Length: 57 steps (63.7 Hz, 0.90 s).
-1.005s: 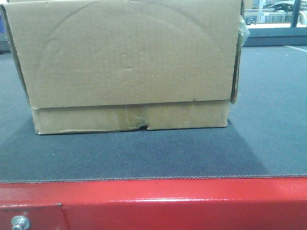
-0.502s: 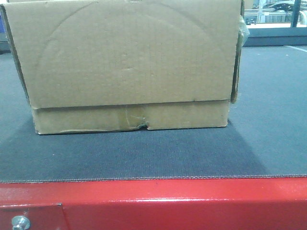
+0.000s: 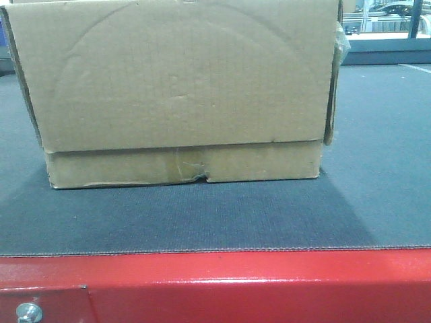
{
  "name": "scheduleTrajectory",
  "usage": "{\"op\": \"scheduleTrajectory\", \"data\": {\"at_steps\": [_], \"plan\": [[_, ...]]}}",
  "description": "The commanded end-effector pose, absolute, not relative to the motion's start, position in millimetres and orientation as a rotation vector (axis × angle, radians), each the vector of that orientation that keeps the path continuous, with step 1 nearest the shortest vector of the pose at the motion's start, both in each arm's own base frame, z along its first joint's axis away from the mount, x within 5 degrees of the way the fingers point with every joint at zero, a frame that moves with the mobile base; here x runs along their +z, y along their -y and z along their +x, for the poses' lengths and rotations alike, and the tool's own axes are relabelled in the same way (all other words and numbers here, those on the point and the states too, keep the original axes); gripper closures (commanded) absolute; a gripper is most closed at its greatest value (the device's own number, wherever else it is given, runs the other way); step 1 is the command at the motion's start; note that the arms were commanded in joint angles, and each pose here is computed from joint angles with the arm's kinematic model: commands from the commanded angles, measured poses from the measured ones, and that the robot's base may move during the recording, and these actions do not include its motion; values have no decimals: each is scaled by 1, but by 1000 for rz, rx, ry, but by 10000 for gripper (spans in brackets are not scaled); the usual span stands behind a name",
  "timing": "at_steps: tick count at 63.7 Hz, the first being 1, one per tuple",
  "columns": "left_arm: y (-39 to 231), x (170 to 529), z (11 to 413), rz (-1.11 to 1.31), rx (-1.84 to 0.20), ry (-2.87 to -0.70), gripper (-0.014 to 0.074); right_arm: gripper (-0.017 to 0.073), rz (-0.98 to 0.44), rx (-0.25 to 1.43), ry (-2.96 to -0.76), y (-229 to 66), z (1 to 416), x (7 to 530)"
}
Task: Grab carton from right shelf to conveyor
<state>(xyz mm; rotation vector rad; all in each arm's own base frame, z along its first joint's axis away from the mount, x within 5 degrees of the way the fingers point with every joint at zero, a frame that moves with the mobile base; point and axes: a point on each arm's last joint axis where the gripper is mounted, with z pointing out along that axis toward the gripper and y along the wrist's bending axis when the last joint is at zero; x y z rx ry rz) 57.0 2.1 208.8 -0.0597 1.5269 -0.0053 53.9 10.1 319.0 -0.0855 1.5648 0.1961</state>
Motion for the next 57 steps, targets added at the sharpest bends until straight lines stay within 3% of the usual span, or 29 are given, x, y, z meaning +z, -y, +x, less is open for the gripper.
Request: {"op": "scheduleTrajectory", "data": {"at_steps": [1, 25, 57], "plan": [[-2, 212, 56, -56, -2, -1492, 591, 628, -91, 180, -1533, -9, 53, 322], [-2, 212, 56, -56, -2, -1492, 591, 628, -25, 130, -1524, -6, 59, 306], [-2, 212, 56, -56, -2, -1492, 591, 628, 21, 31, -1535, -1, 56, 209]]}}
